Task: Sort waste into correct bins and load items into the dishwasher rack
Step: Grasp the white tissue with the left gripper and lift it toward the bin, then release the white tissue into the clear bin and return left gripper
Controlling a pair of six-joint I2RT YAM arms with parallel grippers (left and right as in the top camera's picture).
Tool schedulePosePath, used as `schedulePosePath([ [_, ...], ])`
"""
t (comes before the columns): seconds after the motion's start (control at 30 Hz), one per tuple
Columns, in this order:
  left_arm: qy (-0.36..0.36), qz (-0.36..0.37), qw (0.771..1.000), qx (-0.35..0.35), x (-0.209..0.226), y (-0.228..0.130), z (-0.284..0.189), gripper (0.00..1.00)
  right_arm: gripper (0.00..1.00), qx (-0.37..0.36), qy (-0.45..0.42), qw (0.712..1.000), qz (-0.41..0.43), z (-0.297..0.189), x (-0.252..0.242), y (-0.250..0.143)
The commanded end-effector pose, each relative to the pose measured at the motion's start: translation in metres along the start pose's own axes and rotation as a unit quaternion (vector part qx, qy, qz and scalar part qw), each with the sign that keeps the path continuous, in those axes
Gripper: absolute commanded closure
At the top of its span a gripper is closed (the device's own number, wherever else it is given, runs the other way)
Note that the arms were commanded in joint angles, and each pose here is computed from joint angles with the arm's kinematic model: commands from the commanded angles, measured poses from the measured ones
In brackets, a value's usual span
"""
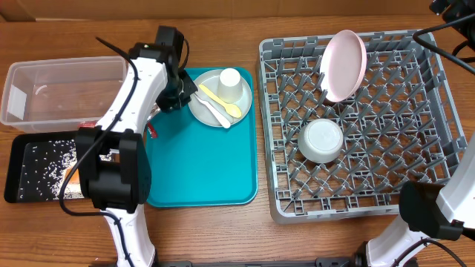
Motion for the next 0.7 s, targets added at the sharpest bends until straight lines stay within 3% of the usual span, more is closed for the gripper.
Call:
schedulePosePath([
  [0.0,-0.053,0.017,0.996,-0.075,-0.014,0.012,-0.069,0.96,0.00,-0.004,-0.005,1.000,0.003,0.001,-0.001,0.001],
  [0.33,-0.117,-0.014,0.972,-0.205,0.010,0.028,-0.174,0.96,0.00,-0.004,-0.005,1.000,0.003,0.001,-0.001,0.001],
  [0.67,-0.015,-0.116,0.959,-0.260,0.086,0.056,-0.185,0.96,0.00,-0.004,-0.005,1.000,0.003,0.001,-0.001,0.001],
])
Point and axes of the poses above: each gripper's point midway between its finger pads, its own z axis out along the fingers, its own x axis along the line the jaws close on, y = z × x, the point moved 6 cm from there along -z, back along the fingers, and after that the axes turned 8 degrees about z, right-handed, at the moved point
